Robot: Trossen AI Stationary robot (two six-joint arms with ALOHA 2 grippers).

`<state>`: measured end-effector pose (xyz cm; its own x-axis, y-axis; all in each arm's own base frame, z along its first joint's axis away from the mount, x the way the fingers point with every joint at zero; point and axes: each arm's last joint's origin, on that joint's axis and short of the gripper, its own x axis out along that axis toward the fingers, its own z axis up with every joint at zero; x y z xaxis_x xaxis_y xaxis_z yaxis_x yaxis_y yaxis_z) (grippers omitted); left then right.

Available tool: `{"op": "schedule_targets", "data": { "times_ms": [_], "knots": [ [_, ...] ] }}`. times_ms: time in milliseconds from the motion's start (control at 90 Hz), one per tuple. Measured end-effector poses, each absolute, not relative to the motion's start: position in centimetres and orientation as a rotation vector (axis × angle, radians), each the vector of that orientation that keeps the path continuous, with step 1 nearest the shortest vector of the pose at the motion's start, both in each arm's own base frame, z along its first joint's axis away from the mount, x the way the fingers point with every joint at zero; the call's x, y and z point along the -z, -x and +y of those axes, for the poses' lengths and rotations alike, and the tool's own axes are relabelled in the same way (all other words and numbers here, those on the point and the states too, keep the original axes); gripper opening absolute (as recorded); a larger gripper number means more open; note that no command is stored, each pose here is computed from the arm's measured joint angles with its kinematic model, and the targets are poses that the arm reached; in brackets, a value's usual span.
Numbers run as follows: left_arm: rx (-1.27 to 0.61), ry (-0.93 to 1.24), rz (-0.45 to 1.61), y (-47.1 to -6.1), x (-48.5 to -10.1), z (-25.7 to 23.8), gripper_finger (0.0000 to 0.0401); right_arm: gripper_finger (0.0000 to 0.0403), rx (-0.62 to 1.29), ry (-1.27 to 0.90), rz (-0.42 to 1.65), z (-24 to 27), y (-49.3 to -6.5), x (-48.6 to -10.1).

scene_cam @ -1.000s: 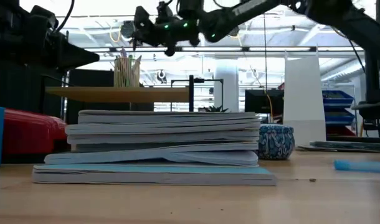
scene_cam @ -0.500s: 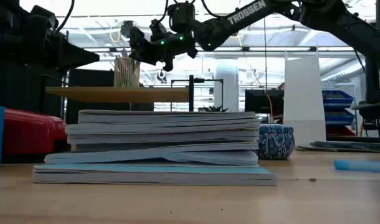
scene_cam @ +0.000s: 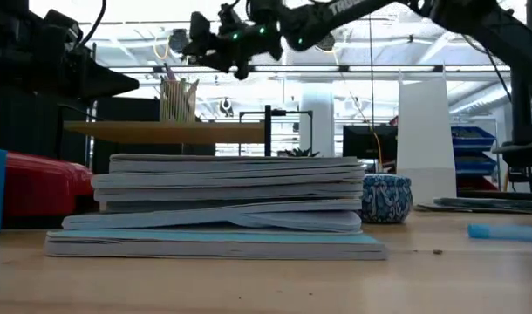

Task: Stock shelves
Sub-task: Put the blue pen into the gold pen holder on the shelf

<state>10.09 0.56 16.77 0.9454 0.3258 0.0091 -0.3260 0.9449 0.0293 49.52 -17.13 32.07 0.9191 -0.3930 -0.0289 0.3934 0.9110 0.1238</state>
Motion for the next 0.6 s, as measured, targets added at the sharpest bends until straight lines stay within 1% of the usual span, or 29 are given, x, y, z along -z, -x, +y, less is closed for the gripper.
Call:
{"op": "schedule_targets", "data": {
  "times_ms": [78,189,311,478,600],
  "knots": [
    [-0.332,-0.029,-0.005,-10.1,-16.8,0.6,0.0022,0.0211,0.396,-0.182,0.043,-16.3,-49.0,-32.9],
    [-0.332,0.018,-0.023,-10.1,-16.9,0.6,0.0022,0.0212,0.379,-0.245,0.027,-15.3,-48.7,-33.9],
    [-0.333,0.014,-0.010,-10.1,-16.8,0.6,0.0022,0.0212,0.321,-0.244,0.027,-14.2,-48.9,-34.2],
    [-0.347,0.018,-0.013,-10.1,-16.8,0.6,0.0022,0.0212,0.161,-0.252,0.045,-12.6,-48.2,-35.9],
    [-0.350,0.030,-0.016,-10.1,-16.8,0.6,0.0022,0.0212,0.123,-0.179,0.084,-11.7,-47.7,-36.6]
  ]
}}
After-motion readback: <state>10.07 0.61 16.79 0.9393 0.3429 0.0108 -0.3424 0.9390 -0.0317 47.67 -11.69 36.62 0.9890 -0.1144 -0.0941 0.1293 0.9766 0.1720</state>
